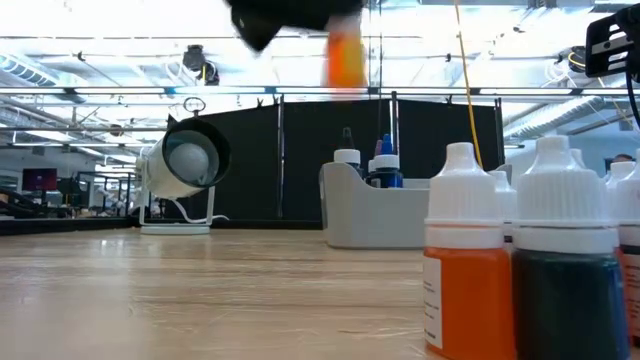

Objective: Pick & Place food coloring
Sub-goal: Put the small yellow food coloring bottle into the gray bin

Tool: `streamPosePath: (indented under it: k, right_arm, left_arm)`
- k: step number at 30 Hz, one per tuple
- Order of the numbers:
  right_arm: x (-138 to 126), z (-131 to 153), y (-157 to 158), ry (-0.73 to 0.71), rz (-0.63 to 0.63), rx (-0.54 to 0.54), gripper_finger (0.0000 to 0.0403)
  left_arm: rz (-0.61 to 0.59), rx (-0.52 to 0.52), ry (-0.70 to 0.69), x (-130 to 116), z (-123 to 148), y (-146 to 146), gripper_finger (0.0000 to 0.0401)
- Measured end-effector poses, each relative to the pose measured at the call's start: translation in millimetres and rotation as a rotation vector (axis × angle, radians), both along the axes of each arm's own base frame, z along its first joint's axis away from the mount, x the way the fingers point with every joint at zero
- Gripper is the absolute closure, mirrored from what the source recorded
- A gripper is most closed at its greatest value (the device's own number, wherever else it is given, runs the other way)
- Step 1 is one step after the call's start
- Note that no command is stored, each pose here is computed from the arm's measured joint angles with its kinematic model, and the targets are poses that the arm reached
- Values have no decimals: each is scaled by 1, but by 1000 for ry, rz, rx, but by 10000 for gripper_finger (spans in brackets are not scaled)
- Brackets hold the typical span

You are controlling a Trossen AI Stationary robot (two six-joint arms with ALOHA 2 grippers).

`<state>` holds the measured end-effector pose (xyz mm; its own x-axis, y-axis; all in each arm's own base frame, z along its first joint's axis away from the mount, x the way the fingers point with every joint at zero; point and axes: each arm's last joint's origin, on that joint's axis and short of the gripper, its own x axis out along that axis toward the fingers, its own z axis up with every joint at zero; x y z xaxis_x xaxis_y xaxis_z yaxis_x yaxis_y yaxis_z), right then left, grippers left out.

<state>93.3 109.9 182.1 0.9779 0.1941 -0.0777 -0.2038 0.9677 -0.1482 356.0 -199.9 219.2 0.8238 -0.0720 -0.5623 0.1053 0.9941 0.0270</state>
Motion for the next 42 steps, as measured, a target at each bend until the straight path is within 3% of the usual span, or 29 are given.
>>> streamPosePath:
  k: [3,6,11,16,24,36,42]
  right_arm:
    - [0,0,0,-1,0,0,403]
    - [0,0,0,0,0,0,403]
    - [0,1,0,-3,0,6,403]
    - [0,1,0,-2,1,6,403]
    - [0,0,0,0,4,3,403]
    - [0,0,0,-1,4,-3,403]
    - [0,0,0,-1,4,-6,403]
  left_arm:
    - [32,16,-78,13,29,16,336]
    - [-26,61,-116,31,51,30,341]
    - [-61,158,-131,68,68,57,333]
    - [10,210,-87,103,55,91,332]
    - [175,184,-58,134,14,138,330]
    - [213,165,-8,143,-13,154,330]
    - [152,160,87,143,2,158,330]
